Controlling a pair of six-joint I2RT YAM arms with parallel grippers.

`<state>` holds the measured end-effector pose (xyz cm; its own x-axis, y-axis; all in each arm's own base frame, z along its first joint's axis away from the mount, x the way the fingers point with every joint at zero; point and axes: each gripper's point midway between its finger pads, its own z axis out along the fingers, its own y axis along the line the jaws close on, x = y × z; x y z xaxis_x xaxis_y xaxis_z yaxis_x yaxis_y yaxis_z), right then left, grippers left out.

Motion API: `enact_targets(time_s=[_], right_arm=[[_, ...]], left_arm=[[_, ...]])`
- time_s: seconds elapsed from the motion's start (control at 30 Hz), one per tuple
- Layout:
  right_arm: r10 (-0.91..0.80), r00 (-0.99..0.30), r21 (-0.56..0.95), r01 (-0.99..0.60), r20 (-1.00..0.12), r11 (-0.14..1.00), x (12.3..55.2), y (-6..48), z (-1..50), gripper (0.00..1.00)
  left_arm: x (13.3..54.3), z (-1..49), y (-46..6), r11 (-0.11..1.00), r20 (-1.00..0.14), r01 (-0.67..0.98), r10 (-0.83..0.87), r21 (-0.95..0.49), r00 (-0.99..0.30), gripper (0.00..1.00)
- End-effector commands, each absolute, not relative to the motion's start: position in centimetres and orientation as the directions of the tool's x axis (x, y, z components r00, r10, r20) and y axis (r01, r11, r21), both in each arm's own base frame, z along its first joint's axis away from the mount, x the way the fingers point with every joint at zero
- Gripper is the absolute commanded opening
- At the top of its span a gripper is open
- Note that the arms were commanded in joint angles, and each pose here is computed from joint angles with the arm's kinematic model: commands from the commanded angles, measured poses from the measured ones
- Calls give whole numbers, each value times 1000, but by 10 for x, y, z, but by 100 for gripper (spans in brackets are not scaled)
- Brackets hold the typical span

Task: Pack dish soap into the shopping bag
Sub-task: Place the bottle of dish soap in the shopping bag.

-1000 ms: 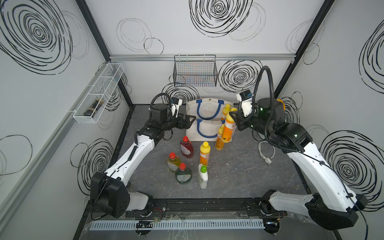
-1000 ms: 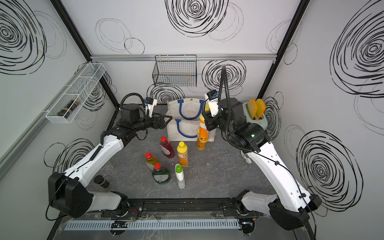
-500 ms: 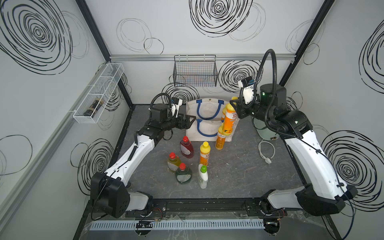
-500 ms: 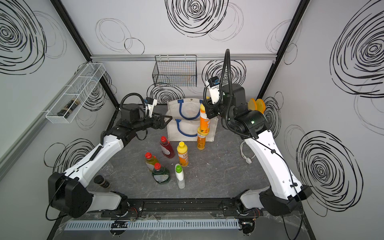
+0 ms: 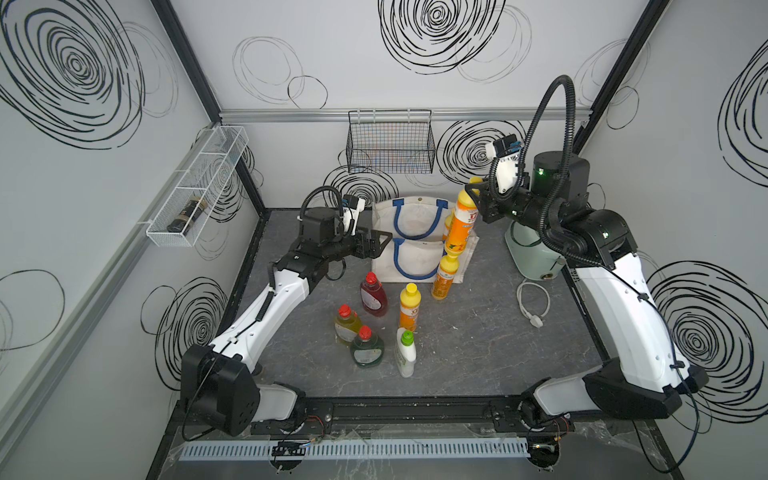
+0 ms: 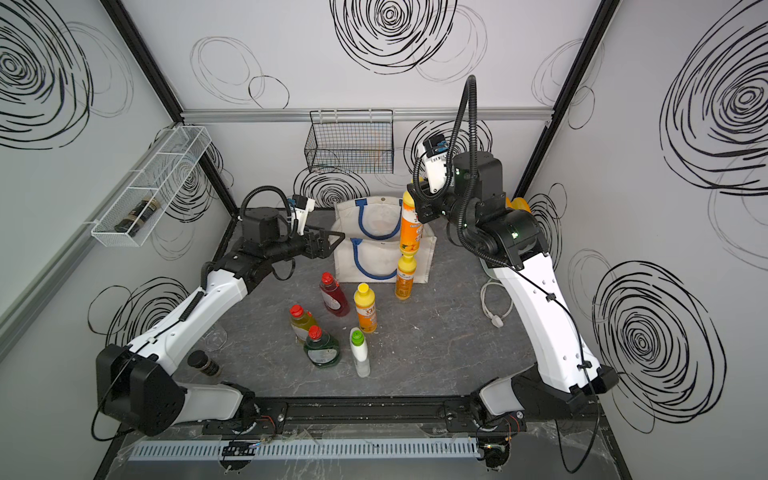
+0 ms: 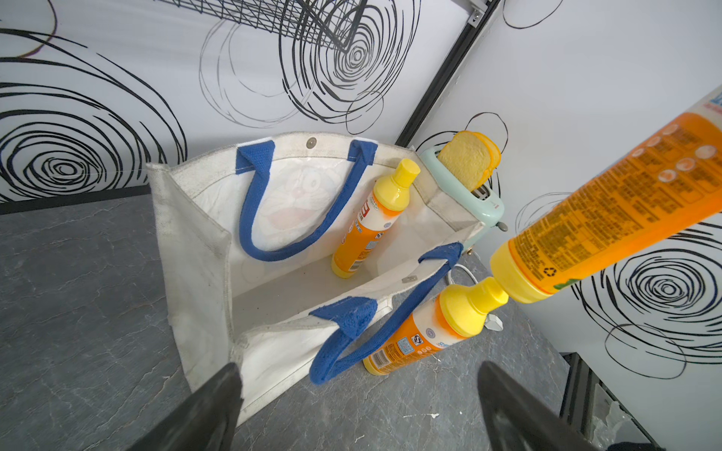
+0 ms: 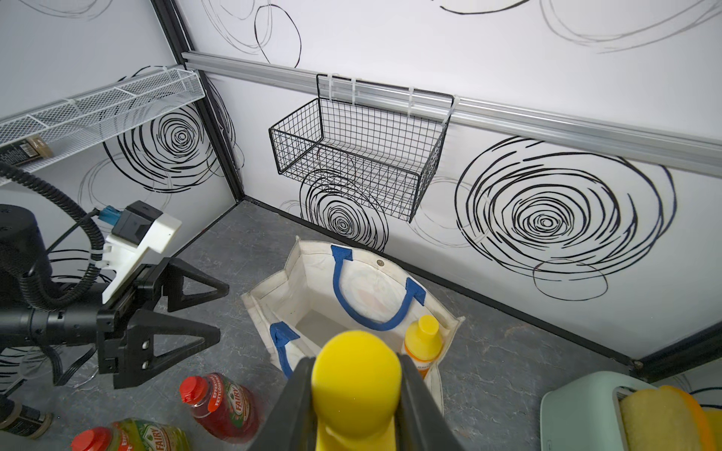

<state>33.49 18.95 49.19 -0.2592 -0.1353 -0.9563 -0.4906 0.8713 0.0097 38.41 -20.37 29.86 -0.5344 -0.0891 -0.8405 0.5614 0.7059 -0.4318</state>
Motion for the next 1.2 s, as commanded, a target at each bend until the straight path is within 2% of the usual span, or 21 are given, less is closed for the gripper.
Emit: enact_targets(time_s=[0.0,0.57,1.17], right_arm=[[-77,-113,-11,-497,-991,868,327,184,541,0],[-43,-19,-28,-483,-999,875,372,176,568,0],[-42,-36,-19,-485,-998,874,412,178,540,0]], left_arm=[[384,315,-204,689,-868,594,-105,-415,-485,96],[385,313,-205,689,-866,592,-104,-417,-489,96],[385,312,-206,684,-863,594,-105,-424,-494,96]])
